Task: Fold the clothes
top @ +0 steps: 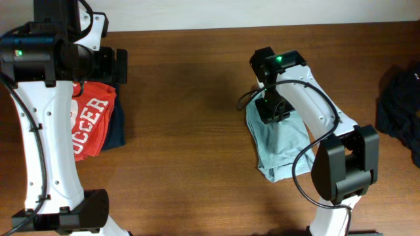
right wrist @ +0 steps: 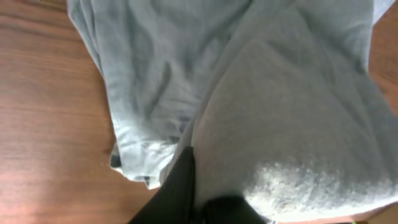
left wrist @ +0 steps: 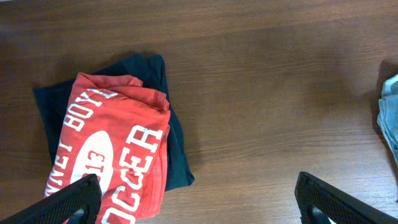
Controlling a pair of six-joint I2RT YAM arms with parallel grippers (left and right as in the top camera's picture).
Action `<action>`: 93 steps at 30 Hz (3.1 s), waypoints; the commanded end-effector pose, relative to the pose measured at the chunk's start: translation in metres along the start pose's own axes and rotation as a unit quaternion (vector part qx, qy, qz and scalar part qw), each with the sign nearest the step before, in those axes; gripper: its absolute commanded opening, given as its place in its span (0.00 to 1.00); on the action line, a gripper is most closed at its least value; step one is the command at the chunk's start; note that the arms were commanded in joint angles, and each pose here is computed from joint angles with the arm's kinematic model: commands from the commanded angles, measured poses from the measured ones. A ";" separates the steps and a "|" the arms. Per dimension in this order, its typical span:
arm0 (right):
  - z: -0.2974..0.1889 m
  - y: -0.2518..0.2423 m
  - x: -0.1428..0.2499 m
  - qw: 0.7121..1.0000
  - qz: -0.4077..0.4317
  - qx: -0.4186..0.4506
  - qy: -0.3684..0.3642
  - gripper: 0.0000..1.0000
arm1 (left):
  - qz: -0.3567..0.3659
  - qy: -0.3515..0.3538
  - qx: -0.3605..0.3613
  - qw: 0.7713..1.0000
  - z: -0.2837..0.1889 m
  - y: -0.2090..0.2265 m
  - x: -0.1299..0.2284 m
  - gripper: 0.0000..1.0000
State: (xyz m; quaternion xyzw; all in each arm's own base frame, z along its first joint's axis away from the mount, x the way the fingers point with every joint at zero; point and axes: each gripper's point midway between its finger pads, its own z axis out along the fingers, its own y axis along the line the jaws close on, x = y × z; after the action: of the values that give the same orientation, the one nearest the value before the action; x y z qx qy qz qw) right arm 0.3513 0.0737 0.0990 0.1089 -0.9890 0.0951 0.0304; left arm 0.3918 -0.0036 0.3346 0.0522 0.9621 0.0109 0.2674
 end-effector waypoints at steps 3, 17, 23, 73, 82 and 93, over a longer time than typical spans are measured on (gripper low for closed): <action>-0.003 -0.009 -0.002 1.000 0.017 0.006 -0.009 0.06 | -0.006 -0.021 -0.003 1.000 -0.014 0.002 -0.003 0.99; -0.013 0.043 -0.012 0.997 -0.035 -0.048 -0.039 0.37 | -0.006 -0.022 -0.003 1.000 -0.014 0.002 -0.004 1.00; -0.024 0.012 -0.012 0.997 0.038 -0.052 -0.043 0.37 | -0.006 -0.023 -0.003 1.000 -0.014 0.002 -0.004 0.99; -0.002 -0.026 -0.036 0.935 0.170 -0.293 -0.105 0.04 | -0.006 -0.030 -0.004 1.000 -0.014 0.002 -0.008 0.99; -0.025 -0.002 -0.081 0.921 0.117 -0.311 -0.203 0.56 | -0.006 -0.030 -0.004 1.000 -0.014 0.002 -0.008 0.99; -0.059 -0.050 -0.038 0.941 0.140 -0.237 -0.197 0.64 | -0.006 -0.032 -0.004 0.999 -0.014 0.002 -0.009 0.99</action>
State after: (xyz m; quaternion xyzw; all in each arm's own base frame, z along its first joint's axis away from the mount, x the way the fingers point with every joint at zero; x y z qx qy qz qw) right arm 0.4032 0.0609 0.1173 -0.0437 -0.9737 -0.2028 -0.0942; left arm 0.3966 -0.0036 0.3375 0.0520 0.9590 0.0114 0.2784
